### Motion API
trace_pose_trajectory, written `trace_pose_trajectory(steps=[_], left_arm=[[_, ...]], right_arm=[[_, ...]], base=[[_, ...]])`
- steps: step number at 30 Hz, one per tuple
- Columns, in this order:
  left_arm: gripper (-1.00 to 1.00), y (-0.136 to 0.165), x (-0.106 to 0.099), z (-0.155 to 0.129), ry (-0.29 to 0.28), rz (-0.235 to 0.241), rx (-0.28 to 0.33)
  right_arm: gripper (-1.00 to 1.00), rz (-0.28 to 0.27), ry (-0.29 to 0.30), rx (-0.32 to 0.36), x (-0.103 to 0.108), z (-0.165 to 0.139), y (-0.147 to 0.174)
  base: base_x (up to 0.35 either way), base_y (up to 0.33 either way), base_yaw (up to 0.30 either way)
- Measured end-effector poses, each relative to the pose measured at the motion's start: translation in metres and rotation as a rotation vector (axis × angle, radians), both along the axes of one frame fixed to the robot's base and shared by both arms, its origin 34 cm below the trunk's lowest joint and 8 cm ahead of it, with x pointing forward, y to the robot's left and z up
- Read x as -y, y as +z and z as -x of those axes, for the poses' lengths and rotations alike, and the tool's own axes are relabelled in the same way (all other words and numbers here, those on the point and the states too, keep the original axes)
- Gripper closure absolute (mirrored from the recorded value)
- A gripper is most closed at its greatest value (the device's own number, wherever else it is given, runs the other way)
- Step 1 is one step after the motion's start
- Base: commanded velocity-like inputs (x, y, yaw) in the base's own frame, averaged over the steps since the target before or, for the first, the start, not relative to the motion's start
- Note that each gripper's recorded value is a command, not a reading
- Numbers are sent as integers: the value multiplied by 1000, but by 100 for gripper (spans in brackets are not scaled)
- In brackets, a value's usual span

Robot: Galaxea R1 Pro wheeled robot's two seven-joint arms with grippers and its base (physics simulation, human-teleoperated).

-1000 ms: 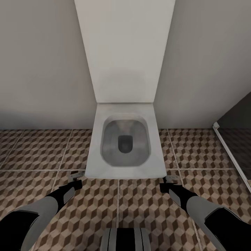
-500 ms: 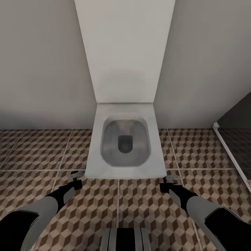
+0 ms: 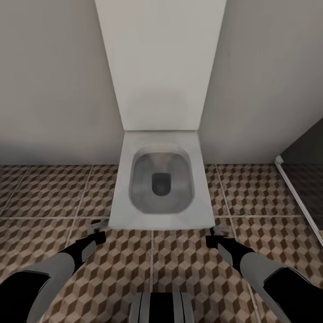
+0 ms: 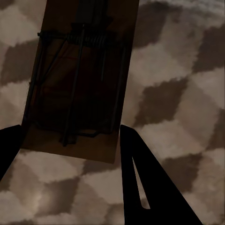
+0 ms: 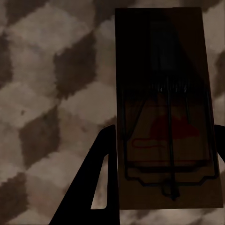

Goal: Take the four mousetraps from the cabinet in the bathroom and place them on the bathroom floor. Make sure all four end up on the same floor surface, and ensure that at least two of them are either under or directly next to the same bathroom sink.

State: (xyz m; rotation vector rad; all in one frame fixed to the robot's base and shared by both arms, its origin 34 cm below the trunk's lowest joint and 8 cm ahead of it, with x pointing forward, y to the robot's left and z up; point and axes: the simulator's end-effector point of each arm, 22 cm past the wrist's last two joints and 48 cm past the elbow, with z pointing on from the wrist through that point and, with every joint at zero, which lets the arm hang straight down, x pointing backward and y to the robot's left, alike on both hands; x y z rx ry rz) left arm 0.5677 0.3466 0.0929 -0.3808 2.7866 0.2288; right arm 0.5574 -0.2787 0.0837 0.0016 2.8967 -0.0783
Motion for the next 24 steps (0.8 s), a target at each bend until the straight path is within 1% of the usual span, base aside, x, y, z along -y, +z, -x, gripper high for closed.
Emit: trace_pose_trajectory(steps=[2, 24], left_arm=[[100, -4, 0, 3, 0, 0, -8], [100, -4, 0, 3, -1, 0, -8]], right_arm=[[100, 0, 0, -8, 0, 3, -4], [100, 0, 0, -8, 0, 3, -4]], base=[[0, 0, 0], [0, 0, 0]])
